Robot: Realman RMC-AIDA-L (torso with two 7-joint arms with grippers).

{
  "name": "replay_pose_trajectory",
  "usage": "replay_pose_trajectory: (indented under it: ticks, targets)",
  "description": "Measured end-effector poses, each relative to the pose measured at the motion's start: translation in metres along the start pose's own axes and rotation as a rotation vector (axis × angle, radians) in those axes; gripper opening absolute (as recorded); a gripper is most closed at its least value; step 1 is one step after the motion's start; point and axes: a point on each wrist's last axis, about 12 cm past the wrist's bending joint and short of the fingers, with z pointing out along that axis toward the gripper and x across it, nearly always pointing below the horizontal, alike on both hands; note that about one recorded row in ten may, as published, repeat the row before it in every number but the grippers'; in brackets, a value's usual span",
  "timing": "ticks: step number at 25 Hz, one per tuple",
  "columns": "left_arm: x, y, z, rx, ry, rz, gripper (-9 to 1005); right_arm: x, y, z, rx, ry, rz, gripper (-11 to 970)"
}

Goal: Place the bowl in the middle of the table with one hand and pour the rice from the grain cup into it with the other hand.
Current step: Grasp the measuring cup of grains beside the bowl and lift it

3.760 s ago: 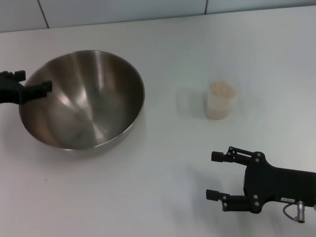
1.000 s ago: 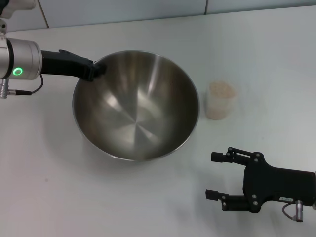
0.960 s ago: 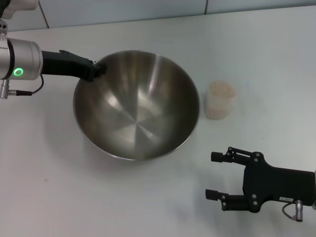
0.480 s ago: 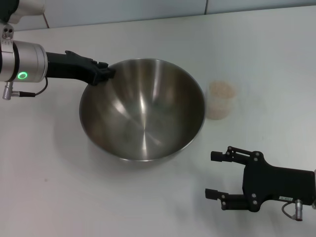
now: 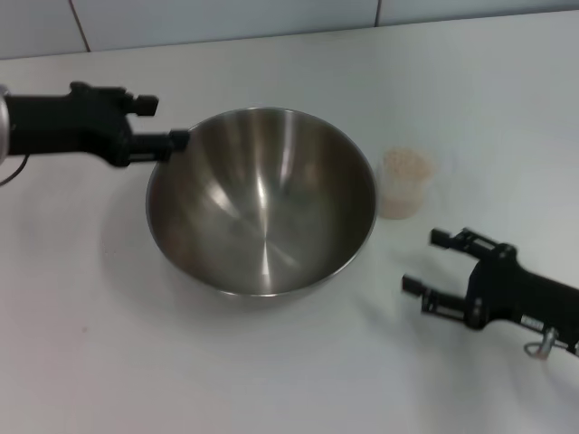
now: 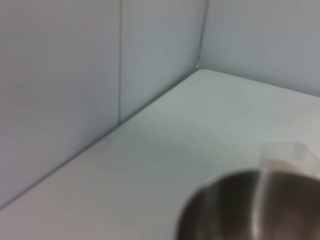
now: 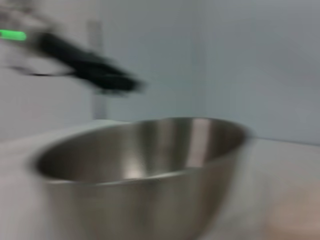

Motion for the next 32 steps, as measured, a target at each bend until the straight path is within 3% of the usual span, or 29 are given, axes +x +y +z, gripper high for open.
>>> replay_pose_trajectory:
  ticks: [1,4,12,15,32]
  targets:
    - [0.014,-0.007,-0.013,0.01,-0.018,0.011,531,0.002,-0.003,0.001,0.054,0.002,0.003,817]
    - [0.027,-0.012,-0.025,0.01,-0.054,-0.003,591,0.006,-0.008,0.004,0.179,0.012,0.008,817]
    - [0.047,-0.019,-0.035,0.024,-0.053,-0.022,857,-0.002,-0.029,0.013,0.34,-0.02,0.024,817]
    - [0.056,-0.024,-0.038,0.039,-0.034,-0.025,879,-0.006,-0.034,0.019,0.342,-0.016,0.015,817]
    - [0.057,-0.027,-0.038,0.065,-0.023,-0.022,877,-0.021,-0.052,0.038,0.367,-0.007,-0.015,817]
